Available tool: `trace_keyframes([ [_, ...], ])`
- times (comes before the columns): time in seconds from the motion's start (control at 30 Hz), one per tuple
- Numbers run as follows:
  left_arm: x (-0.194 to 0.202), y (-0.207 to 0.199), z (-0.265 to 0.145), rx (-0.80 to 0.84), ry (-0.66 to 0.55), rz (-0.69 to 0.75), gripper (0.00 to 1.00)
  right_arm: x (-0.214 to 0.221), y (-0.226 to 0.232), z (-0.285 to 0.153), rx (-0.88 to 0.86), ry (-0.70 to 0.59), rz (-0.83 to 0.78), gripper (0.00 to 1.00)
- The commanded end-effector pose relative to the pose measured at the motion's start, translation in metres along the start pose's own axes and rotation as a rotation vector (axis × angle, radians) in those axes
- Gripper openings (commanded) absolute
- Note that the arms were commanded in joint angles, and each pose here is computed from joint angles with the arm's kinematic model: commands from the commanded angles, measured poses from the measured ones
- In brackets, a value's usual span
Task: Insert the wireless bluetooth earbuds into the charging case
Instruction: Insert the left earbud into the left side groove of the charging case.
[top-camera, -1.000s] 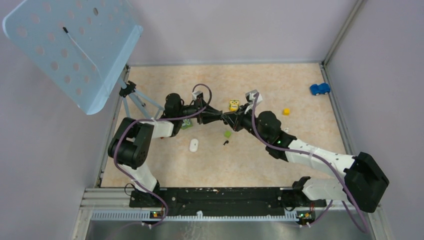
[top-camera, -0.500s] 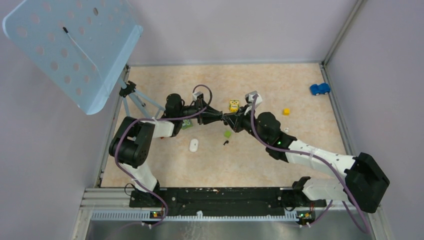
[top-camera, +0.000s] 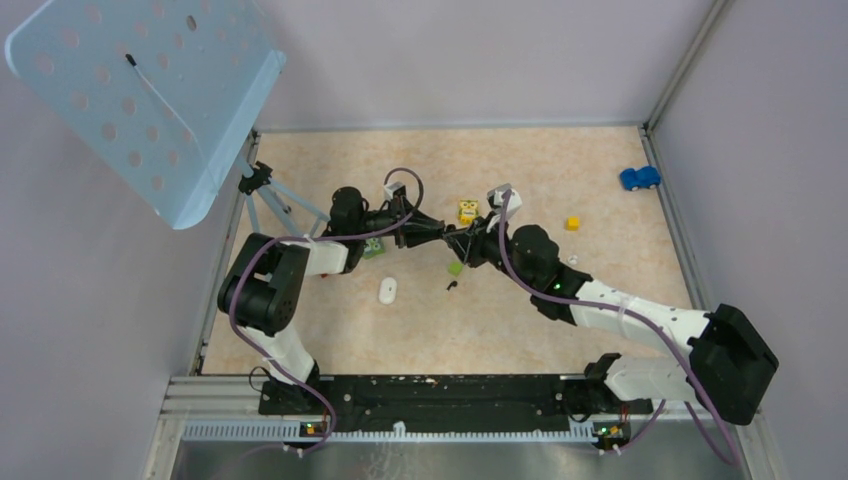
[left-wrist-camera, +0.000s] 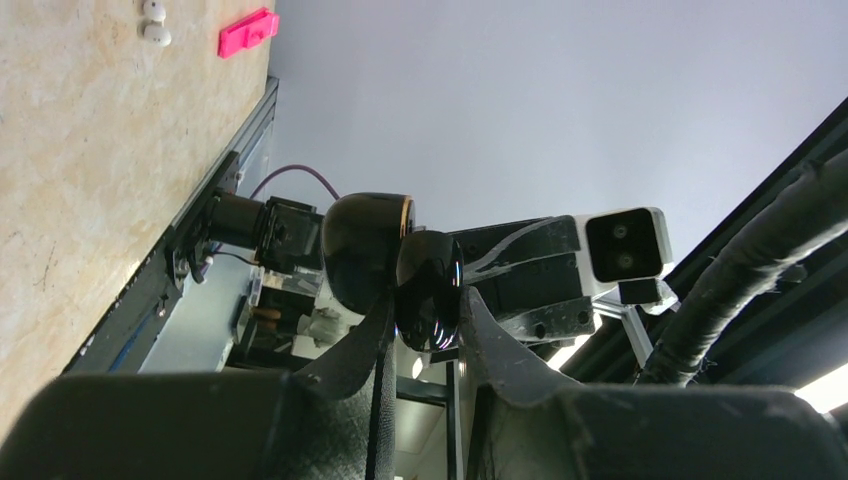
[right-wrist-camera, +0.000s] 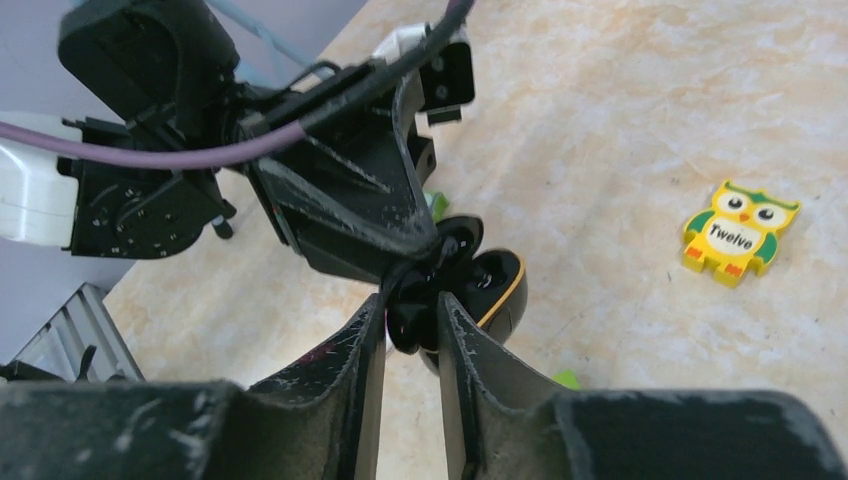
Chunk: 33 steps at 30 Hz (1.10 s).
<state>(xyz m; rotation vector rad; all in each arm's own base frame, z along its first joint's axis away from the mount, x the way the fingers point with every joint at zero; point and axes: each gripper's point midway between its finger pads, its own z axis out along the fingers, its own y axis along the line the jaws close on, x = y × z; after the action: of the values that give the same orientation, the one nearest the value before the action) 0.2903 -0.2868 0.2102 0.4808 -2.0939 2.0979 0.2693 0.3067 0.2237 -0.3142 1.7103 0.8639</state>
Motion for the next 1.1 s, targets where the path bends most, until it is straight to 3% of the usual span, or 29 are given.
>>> trace_keyframes([
  [0.0,-0.002,-0.018,0.000,0.058,-0.012,0.088,0.00,0.018,0.008,-0.001,-0.026,0.073,-0.008,0.27],
  [0.5,-0.003,-0.012,0.000,0.034,-0.013,0.094,0.00,0.003,0.007,-0.007,0.000,0.051,-0.007,0.49],
  [0.87,-0.004,-0.006,0.000,0.013,-0.020,0.116,0.00,-0.032,0.009,-0.019,0.029,-0.041,0.018,0.57],
  [1.07,-0.005,-0.006,0.000,0.010,-0.023,0.124,0.00,-0.035,-0.005,-0.011,0.132,-0.025,0.033,0.63],
])
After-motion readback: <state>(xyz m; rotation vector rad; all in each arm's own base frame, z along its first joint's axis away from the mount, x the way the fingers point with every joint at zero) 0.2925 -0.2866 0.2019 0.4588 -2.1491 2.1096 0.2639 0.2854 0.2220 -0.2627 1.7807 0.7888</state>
